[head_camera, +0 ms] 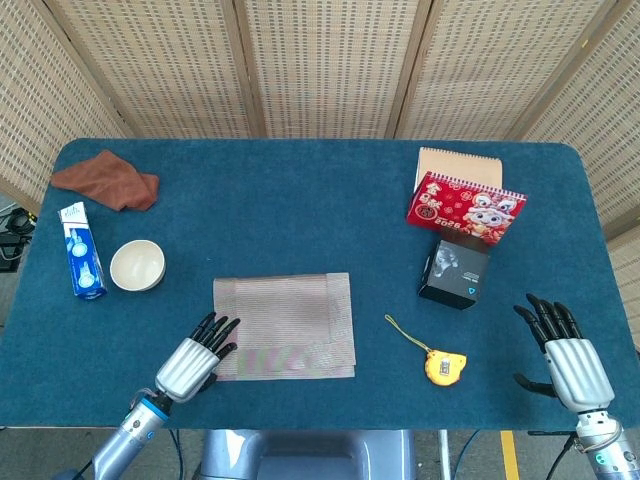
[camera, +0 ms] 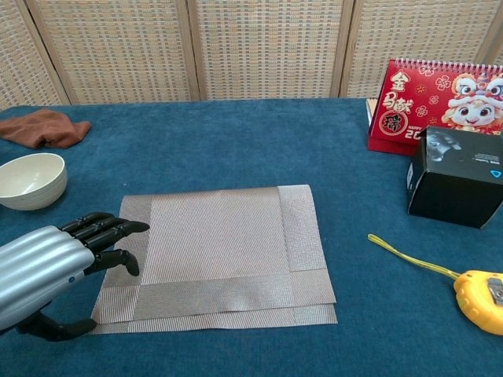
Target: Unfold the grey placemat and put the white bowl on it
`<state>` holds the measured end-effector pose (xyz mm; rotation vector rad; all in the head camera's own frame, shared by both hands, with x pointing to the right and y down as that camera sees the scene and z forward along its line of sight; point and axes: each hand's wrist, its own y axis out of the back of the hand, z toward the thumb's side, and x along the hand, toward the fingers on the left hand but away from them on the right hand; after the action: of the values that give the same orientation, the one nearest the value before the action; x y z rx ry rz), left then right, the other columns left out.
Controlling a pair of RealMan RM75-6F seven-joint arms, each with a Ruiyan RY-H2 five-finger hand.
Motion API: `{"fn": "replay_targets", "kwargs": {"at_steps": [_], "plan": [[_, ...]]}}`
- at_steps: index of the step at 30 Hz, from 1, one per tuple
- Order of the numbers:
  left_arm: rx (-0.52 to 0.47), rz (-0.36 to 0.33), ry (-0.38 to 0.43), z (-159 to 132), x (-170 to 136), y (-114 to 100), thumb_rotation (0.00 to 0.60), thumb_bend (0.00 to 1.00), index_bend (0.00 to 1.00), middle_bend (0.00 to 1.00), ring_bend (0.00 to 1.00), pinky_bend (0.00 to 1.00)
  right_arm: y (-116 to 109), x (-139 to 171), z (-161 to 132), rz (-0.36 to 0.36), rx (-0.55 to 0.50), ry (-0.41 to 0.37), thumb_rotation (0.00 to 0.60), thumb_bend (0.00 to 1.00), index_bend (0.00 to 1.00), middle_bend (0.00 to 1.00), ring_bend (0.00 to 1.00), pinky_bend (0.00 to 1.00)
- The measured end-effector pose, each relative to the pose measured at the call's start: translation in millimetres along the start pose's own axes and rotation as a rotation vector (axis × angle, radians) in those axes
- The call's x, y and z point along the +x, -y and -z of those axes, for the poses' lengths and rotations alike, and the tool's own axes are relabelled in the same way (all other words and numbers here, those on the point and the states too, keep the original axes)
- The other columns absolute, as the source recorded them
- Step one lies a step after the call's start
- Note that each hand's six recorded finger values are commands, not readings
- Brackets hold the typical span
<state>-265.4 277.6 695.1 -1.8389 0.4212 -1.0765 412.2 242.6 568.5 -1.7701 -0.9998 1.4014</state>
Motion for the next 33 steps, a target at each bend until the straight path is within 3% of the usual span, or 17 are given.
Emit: {"fn": "replay_targets", "kwargs": {"at_steps": [16,33], "plan": [[0.020,0.004,-0.008,-3.6,7.0,4.4,0.600,0.41,0.41,0.00,0.00,0.00,0.1,0.3,-0.4,-0.002,0.000,-0.002,0.600,0.08,0.14,0.00,0.00,0.00],[0.031,0.017,-0.025,0.8,7.1,8.1,0.600,0.41,0.56,0.00,0.00,0.00,-0.3,0.6,-0.5,-0.001,-0.002,-0.001,0.600,0.08,0.14,0.00,0.00,0.00]]}}
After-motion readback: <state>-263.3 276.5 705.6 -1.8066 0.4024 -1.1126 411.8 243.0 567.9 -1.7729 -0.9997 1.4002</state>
